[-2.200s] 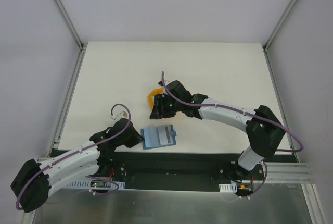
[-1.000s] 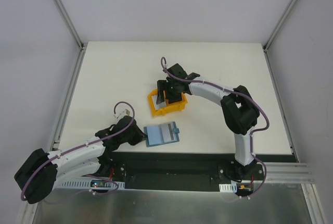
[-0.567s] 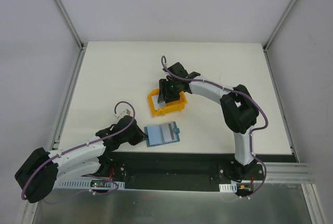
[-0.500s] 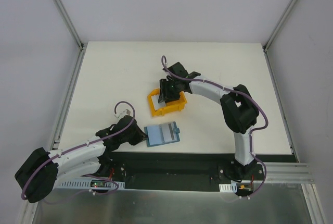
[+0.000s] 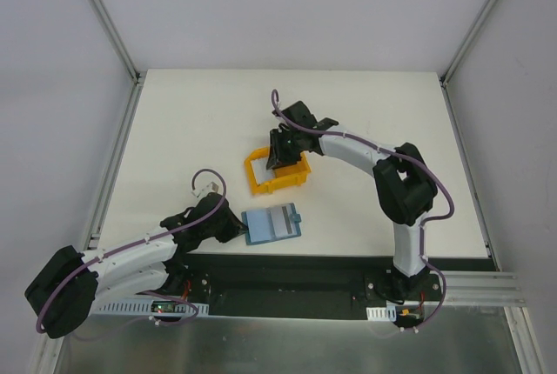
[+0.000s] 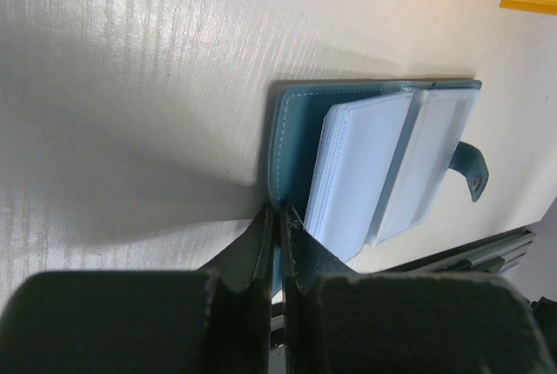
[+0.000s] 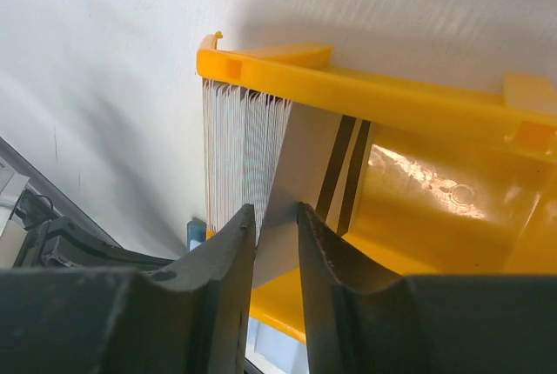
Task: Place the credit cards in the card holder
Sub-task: Pick up the credit card from the storage box.
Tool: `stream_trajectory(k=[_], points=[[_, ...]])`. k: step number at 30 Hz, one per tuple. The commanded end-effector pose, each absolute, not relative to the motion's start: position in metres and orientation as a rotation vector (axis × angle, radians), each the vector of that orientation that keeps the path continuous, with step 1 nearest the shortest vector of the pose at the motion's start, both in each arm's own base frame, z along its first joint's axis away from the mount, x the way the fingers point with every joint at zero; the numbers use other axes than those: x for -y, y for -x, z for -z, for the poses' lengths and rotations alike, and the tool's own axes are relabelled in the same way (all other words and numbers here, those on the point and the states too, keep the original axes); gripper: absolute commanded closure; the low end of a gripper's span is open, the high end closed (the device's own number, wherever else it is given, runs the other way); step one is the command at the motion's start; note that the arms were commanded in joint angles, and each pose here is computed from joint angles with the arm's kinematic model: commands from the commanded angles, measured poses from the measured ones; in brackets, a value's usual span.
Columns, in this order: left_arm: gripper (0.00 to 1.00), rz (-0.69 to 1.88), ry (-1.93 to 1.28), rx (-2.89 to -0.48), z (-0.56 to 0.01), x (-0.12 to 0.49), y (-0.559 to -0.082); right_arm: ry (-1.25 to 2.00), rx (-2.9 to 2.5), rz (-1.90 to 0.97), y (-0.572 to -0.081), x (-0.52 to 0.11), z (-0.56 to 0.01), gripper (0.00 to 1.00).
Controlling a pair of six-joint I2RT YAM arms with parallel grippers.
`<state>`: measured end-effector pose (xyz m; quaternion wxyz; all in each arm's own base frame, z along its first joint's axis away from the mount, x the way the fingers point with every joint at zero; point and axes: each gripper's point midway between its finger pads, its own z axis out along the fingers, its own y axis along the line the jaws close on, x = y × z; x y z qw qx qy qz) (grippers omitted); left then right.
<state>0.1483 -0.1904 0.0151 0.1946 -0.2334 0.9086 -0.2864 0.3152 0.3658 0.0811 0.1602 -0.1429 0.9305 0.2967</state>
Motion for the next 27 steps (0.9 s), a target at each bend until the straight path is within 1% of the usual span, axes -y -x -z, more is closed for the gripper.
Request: stream_trajectory(k=[1, 8, 12, 17, 20, 24, 27], points=[[1.0, 0.74, 0.639, -2.597, -0.007, 0.183, -0.142, 0.441, -2.565, -0.903, -0.318, -0.372, -0.118, 0.77], [1.0, 0.739, 0.641, -2.6, -0.006, 0.182, -0.142, 0.435, -2.53, -0.79, -0.328, -0.358, -0.127, 0.89], [1.0, 0.738, 0.637, -2.603, -0.005, 0.181, -0.14, 0.408, -2.5, -0.756, -0.339, -0.349, -0.137, 1.0], [1.0, 0.737, 0.643, -2.605, -0.002, 0.179, -0.137, 0.393, -2.443, -0.726, -0.35, -0.338, -0.158, 1.0], [1.0, 0.742, 0.645, -2.601, -0.001, 0.178, -0.136, 0.386, -2.386, -0.726, -0.345, -0.328, -0.18, 1.0], [1.0, 0.741, 0.647, -2.6, 0.0, 0.177, -0.135, 0.33, -2.29, -0.828, -0.327, -0.322, -0.207, 1.0], [1.0, 0.739, 0.645, -2.601, 0.001, 0.176, -0.135, 0.276, -2.26, -0.962, -0.3, -0.321, -0.213, 1.0]])
